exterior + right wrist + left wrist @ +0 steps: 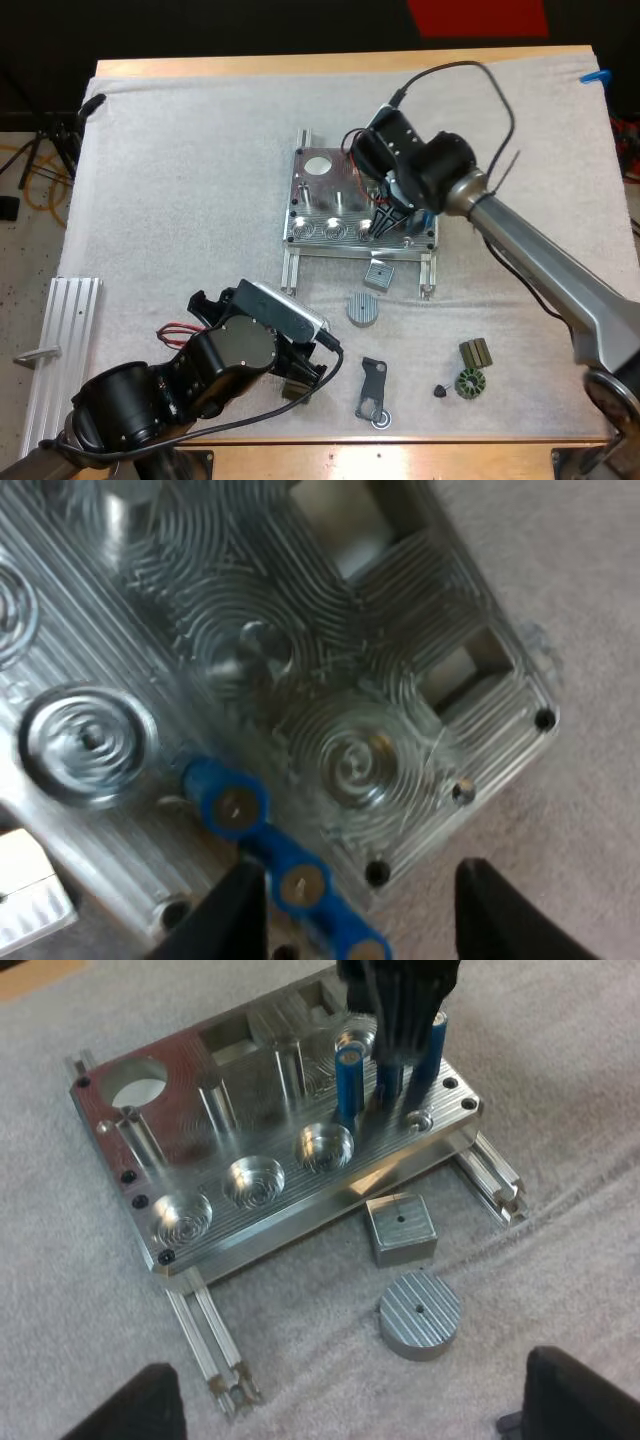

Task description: Load cells from right to left

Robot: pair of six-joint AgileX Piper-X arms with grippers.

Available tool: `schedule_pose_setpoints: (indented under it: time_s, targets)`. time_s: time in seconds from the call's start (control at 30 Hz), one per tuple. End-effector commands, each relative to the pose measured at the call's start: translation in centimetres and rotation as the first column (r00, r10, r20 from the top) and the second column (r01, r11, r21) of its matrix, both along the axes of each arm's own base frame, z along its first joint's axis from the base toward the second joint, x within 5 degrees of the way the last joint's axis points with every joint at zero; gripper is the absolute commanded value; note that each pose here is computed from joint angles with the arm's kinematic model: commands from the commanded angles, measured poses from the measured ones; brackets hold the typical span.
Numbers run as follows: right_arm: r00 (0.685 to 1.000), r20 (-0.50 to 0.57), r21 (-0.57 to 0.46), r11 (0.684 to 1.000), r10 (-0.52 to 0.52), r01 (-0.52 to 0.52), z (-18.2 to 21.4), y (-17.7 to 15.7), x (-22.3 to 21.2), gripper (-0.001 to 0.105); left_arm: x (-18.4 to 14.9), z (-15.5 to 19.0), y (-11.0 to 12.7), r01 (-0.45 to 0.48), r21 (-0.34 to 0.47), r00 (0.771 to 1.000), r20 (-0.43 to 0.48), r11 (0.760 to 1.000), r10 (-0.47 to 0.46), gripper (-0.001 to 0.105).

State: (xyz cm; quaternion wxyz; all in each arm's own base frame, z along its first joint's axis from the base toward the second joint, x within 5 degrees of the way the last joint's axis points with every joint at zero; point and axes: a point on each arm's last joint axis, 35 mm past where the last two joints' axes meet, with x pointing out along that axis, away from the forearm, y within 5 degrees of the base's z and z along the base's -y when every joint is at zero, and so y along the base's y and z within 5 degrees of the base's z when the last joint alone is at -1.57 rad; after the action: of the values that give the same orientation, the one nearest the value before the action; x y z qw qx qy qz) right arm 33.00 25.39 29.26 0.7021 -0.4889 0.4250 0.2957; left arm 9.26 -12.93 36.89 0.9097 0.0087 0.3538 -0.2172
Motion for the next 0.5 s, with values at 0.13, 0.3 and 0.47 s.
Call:
schedule_pose_setpoints:
  time_s: [0.13, 0.3, 0.47]
  targets:
    - [0.991, -0.099, 0.023, 0.996, -0.089, 0.092, 1.9, -1.6, -2.0, 0.043, 0.0, 0.4, 0.0, 0.001, 0.006, 0.999, 0.041, 1.0, -0.001, 0.068]
    - [0.971, -0.177, -0.014, 0.987, -0.158, 0.158, 2.0, -2.6, -2.9, 0.043, 0.1, 0.4, 0.1, 0.014, 0.044, 0.997, 0.069, 0.999, -0.017, 0.068]
    - [0.933, -0.241, 0.049, 0.956, -0.268, 0.288, 2.5, -5.0, -2.0, 0.043, 0.2, 0.7, 0.2, -0.016, 0.068, 0.994, 0.108, 0.998, 0.009, 0.068]
